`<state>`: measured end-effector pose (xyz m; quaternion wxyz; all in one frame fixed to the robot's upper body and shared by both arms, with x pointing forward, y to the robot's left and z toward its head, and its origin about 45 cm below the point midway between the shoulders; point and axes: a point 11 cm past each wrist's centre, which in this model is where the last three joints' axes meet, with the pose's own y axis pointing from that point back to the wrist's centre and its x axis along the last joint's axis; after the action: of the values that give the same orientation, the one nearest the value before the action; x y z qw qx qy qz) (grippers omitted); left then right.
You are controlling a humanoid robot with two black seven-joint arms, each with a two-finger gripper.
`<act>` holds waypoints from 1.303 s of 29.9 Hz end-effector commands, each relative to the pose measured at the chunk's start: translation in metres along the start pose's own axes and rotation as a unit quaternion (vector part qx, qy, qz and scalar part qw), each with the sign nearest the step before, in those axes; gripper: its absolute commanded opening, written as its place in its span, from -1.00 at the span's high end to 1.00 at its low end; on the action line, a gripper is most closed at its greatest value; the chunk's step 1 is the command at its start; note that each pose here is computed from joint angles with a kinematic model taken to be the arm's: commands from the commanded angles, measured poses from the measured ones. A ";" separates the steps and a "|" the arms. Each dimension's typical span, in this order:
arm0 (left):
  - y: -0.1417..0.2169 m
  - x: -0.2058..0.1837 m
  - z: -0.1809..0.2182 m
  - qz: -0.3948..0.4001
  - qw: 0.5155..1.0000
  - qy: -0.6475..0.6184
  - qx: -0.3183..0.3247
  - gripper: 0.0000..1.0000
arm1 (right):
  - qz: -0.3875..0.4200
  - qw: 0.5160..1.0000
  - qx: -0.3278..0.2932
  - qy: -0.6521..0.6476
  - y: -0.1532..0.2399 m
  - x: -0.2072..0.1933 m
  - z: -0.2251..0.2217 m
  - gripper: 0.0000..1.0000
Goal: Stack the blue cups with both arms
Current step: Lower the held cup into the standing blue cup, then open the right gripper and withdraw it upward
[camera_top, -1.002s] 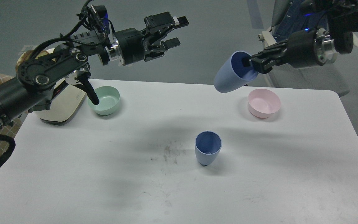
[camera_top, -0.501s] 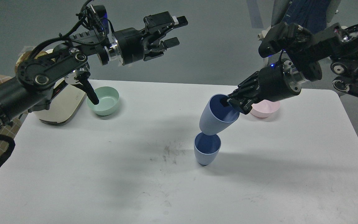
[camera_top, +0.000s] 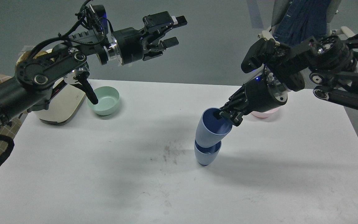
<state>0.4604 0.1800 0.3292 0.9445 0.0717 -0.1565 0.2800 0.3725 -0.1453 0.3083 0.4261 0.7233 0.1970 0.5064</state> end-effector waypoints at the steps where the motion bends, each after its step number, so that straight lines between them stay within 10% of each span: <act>1: 0.001 0.000 0.000 0.001 1.000 0.000 0.000 -0.76 | -0.006 1.000 -0.001 -0.002 -0.003 -0.003 0.001 1.00; 39: 0.000 0.000 0.001 0.000 1.000 0.000 -0.002 -0.76 | -0.010 1.000 0.001 -0.006 -0.005 -0.007 0.002 0.65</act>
<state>0.4605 0.1797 0.3307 0.9445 0.0701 -0.1576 0.2797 0.3720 -0.1484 0.2996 0.4319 0.7248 0.2017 0.4974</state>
